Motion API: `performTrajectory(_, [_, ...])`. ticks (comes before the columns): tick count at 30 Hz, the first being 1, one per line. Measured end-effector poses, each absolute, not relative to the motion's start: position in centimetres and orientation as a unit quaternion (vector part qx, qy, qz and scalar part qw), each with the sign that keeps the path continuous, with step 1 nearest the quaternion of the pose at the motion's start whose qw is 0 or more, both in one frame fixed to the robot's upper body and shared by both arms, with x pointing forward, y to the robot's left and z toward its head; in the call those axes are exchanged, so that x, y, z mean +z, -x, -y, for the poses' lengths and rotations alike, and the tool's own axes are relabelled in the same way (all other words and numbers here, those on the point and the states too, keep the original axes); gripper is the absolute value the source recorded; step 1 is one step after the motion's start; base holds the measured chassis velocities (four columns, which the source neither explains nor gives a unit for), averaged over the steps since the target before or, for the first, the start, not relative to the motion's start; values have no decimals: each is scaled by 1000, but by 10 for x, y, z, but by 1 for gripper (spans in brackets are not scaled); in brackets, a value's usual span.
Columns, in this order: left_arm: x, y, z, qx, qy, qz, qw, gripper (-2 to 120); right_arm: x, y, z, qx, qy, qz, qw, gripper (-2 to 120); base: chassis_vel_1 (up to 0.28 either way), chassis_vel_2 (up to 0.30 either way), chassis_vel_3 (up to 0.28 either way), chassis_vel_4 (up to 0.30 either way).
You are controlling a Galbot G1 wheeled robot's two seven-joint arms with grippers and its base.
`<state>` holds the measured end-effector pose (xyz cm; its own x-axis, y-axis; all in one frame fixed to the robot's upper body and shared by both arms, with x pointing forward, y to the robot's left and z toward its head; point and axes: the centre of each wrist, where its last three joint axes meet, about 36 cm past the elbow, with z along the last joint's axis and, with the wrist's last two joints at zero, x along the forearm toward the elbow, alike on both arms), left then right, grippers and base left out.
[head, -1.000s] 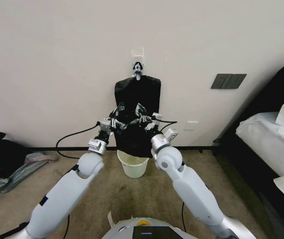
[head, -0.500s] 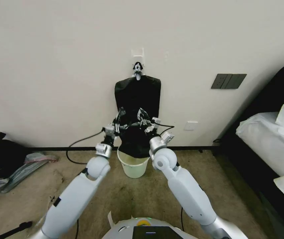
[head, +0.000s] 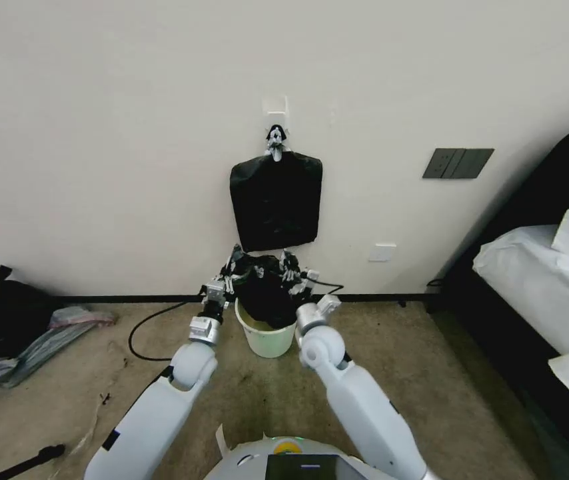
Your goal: Place a trash bag onto the trash bin.
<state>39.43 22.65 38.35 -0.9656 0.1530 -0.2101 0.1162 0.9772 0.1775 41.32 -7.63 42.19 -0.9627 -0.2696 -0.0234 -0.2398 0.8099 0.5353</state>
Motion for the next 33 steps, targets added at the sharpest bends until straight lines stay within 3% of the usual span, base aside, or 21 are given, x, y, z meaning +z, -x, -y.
performTrajectory(11, [331, -345, -200, 57, -56, -996, 43, 0, 385, -371, 87, -238, -58, 966, 86, 0, 0, 0, 0, 0])
performTrajectory(19, [314, -339, -183, 52, -43, -998, -9, 0, 375, -352, 91, -220, -42, 966, 131, 0, 0, 0, 0, 0])
performTrajectory(33, [335, -302, -185, 85, 17, -993, -84, 0, 374, -341, 85, -191, 15, 960, 202, 0, 0, 0, 0, 0])
